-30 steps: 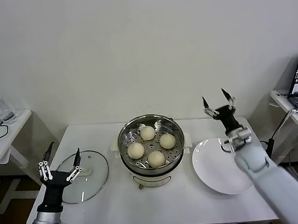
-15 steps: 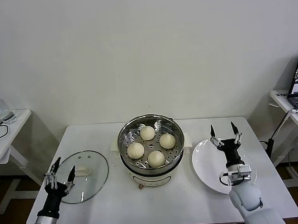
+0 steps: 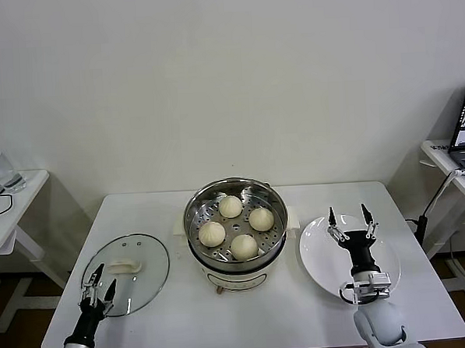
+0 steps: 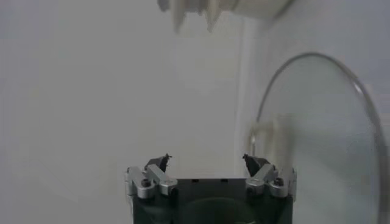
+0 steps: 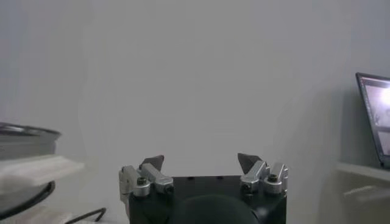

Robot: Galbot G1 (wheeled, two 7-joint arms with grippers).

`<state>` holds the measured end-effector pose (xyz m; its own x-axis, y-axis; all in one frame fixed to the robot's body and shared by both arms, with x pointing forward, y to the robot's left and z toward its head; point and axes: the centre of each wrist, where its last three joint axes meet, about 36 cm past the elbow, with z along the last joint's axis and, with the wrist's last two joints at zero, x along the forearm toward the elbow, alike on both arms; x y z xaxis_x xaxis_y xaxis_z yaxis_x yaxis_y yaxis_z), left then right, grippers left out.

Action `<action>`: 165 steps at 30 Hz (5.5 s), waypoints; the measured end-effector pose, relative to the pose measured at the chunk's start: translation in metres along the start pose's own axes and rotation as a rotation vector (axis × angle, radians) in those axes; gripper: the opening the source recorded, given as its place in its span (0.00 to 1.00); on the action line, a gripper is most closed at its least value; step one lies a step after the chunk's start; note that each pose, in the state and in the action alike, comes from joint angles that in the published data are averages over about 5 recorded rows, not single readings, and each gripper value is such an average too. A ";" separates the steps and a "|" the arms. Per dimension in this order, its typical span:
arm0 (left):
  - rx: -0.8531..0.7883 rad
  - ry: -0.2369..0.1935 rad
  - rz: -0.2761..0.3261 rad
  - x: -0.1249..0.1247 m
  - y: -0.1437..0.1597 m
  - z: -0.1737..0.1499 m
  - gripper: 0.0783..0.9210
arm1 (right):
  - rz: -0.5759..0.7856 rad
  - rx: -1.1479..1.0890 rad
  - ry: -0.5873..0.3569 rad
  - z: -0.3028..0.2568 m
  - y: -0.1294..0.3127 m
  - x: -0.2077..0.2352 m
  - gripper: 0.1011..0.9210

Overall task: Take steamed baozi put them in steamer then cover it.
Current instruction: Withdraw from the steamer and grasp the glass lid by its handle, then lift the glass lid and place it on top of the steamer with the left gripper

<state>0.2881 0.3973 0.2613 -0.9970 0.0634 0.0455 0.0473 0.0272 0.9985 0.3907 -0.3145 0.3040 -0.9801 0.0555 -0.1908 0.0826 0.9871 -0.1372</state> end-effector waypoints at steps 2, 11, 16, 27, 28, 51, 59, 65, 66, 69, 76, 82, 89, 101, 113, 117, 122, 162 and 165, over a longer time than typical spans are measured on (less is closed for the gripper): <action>-0.012 -0.002 -0.004 -0.003 -0.001 0.000 0.88 | -0.005 0.002 0.002 0.001 0.001 0.002 0.88; -0.042 -0.009 -0.009 -0.017 -0.006 -0.003 0.88 | -0.022 0.007 0.005 0.005 0.003 0.006 0.88; -0.044 -0.010 -0.012 -0.026 -0.009 -0.005 0.88 | -0.023 0.010 0.010 0.008 0.004 0.009 0.88; -0.040 -0.007 -0.033 -0.047 -0.012 -0.007 0.88 | -0.030 0.020 0.015 0.011 0.005 0.013 0.88; -0.040 -0.005 -0.035 -0.049 -0.012 -0.007 0.88 | -0.030 0.021 0.015 0.011 0.005 0.013 0.88; -0.043 0.026 -0.024 -0.078 -0.014 -0.006 0.80 | -0.031 0.034 0.010 0.010 0.003 0.015 0.88; -0.032 0.033 -0.003 -0.078 -0.016 -0.006 0.52 | -0.032 0.034 0.006 0.009 0.004 0.013 0.88; -0.021 0.034 0.016 -0.077 -0.019 -0.006 0.32 | -0.032 0.034 0.003 0.008 0.005 0.013 0.88; -0.017 0.032 0.019 -0.077 -0.019 -0.006 0.29 | -0.031 0.033 0.002 0.008 0.005 0.013 0.88; -0.004 0.027 0.026 -0.076 -0.020 -0.008 0.19 | -0.031 0.031 -0.001 0.007 0.007 0.013 0.88; 0.021 0.029 0.018 -0.072 -0.012 -0.007 0.13 | -0.033 0.030 -0.007 0.005 0.009 0.011 0.88; 0.036 0.055 -0.035 -0.068 0.017 -0.004 0.13 | -0.024 0.030 -0.002 0.005 0.007 0.011 0.88; 0.047 0.078 -0.171 -0.069 0.086 -0.011 0.13 | -0.017 0.032 0.031 0.007 0.006 0.014 0.88; 0.083 0.001 -0.356 -0.078 0.196 -0.094 0.13 | 0.006 0.018 0.053 0.009 0.012 0.018 0.88; 0.201 -0.065 -0.303 -0.086 0.219 -0.208 0.13 | 0.057 -0.001 0.048 0.009 0.016 0.014 0.88; 0.225 -0.068 -0.257 -0.091 0.218 -0.240 0.13 | 0.072 -0.005 0.050 0.011 0.017 0.013 0.88; 0.230 -0.066 -0.206 -0.101 0.213 -0.272 0.13 | 0.085 -0.008 0.054 0.013 0.016 0.012 0.88; 0.021 -0.056 -0.029 -0.135 0.190 -0.352 0.13 | 0.112 -0.008 0.069 0.027 0.015 0.013 0.88; 0.014 -0.053 -0.025 -0.137 0.187 -0.354 0.13 | 0.113 -0.007 0.069 0.027 0.014 0.012 0.88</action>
<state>0.4116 0.0410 0.4528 -0.9931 0.1156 0.0185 0.0238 0.0438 0.9988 0.3847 -0.3039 0.2735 -0.9747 0.1767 -0.1371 0.1925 0.9749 -0.1120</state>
